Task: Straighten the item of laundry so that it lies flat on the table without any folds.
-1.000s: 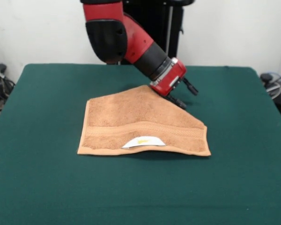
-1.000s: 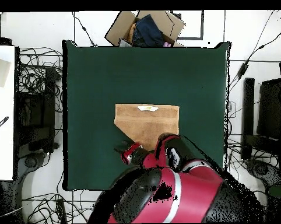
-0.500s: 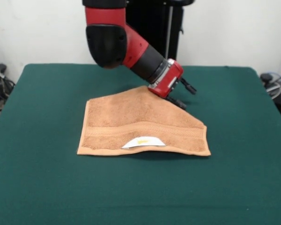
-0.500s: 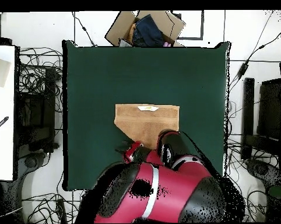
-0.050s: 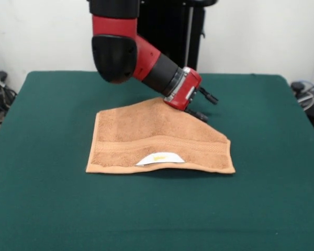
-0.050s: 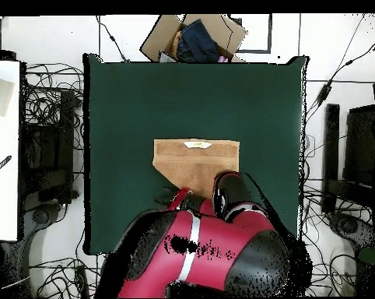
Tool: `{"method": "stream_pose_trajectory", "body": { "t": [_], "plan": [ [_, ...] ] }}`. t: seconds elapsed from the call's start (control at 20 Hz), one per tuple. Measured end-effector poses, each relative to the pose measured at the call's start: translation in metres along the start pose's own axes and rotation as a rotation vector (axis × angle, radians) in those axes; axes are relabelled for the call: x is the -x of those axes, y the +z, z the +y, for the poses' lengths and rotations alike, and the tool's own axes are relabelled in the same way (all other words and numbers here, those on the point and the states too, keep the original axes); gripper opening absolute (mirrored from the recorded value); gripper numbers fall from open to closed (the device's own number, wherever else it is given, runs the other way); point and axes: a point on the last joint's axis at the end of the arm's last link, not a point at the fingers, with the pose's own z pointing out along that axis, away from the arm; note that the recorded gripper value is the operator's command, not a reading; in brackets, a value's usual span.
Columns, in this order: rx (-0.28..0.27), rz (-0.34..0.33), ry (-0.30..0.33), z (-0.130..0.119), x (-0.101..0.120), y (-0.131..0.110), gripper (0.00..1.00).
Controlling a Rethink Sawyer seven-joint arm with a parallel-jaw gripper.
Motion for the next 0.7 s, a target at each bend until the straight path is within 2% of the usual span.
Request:
{"method": "stream_pose_trajectory", "body": {
  "t": [0.3,0.7],
  "plan": [
    [0.031,0.01,-0.024,-0.004,0.0007,-0.001,1.0],
    [0.035,0.023,-0.031,-0.0045,0.002,-0.0009,1.0]
  ]
}}
